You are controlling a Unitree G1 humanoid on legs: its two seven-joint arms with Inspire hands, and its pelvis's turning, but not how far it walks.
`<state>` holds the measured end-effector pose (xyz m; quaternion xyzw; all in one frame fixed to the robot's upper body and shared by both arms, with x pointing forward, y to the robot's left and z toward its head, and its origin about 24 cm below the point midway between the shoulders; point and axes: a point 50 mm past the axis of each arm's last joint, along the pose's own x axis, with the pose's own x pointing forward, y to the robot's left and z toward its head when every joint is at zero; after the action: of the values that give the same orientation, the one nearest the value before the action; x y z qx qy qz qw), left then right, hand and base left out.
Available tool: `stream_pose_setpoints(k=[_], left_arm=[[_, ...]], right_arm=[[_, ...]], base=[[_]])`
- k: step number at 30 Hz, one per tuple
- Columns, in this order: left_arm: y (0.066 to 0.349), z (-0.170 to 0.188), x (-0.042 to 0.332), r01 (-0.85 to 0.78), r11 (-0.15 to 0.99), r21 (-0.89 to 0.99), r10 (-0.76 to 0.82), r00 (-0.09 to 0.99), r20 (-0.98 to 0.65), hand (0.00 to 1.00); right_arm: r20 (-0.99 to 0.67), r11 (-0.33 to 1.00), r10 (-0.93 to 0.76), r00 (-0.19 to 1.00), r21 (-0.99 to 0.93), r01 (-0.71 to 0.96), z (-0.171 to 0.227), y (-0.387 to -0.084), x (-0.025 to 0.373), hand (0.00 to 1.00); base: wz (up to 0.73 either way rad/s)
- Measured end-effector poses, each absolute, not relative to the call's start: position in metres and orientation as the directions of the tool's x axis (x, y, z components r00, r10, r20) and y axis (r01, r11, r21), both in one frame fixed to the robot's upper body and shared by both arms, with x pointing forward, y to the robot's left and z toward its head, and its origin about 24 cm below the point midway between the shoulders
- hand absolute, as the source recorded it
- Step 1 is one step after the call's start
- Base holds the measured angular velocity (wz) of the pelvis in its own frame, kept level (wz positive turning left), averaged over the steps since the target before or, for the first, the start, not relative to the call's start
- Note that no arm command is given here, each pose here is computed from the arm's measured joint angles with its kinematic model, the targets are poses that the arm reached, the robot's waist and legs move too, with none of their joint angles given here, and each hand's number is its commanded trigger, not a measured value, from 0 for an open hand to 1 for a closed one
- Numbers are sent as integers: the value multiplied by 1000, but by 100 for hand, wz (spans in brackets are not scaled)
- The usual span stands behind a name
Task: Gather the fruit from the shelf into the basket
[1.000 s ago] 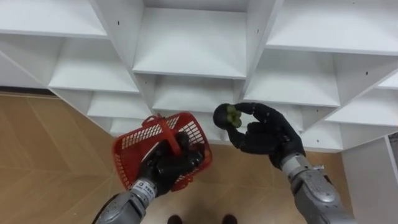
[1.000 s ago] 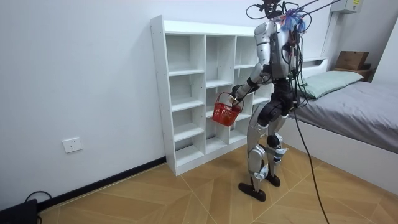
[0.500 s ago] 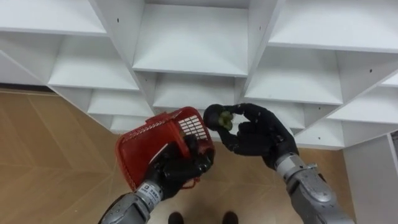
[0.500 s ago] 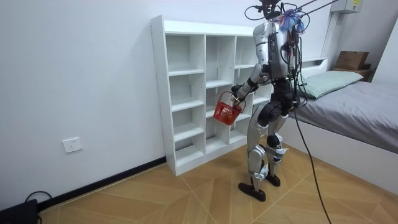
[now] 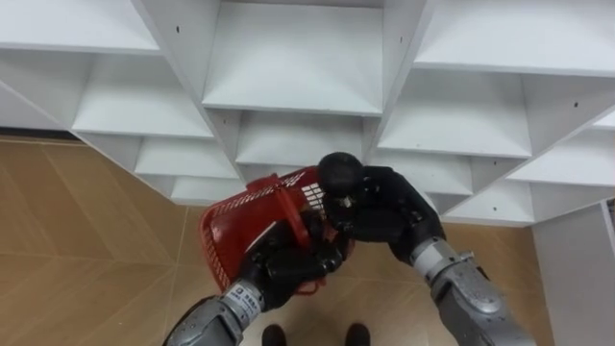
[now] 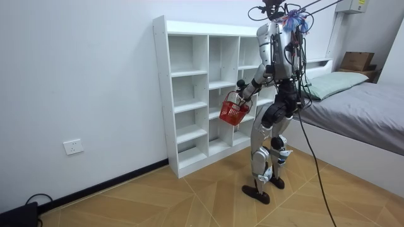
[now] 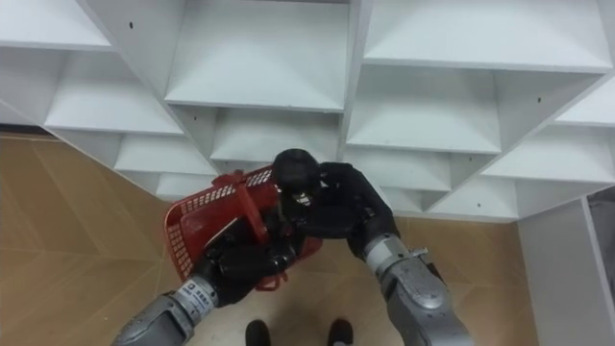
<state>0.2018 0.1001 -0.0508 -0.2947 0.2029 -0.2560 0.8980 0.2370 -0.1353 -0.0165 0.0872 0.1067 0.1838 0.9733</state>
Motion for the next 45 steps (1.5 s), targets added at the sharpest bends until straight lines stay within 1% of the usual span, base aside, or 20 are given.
stream_pose_setpoints(k=[9, 17, 23, 29, 31, 38, 45], left_arm=[[98, -49, 203, 352, 688, -634, -587, 784, -202, 100], [100, -42, 213, 396, 699, -596, -597, 782, -180, 100], [112, -32, 224, 474, 740, -477, -610, 772, -178, 100], [116, -22, 233, 517, 754, -405, -616, 771, -163, 100], [117, -17, 237, 529, 759, -379, -615, 774, -152, 100], [116, -10, 244, 558, 757, -341, -626, 768, -134, 100], [117, -8, 245, 562, 759, -327, -625, 769, -130, 100]], right_arm=[[-165, 912, 390, 906, 206, -355, -15, -135, 238, 100], [-137, 914, 393, 909, 170, -369, -8, -136, 243, 100], [-109, 910, 414, 904, 45, -411, 1, -135, 250, 100], [-73, 903, 418, 905, -72, -423, 13, -135, 256, 100], [-41, 881, 427, 903, -204, -426, 25, -135, 260, 100], [-22, 823, 421, 907, -410, -392, 33, -134, 268, 100], [-12, 810, 417, 909, -450, -377, 37, -134, 270, 100]], base=[[0], [0], [0], [-1], [-6], [-2], [-2]])
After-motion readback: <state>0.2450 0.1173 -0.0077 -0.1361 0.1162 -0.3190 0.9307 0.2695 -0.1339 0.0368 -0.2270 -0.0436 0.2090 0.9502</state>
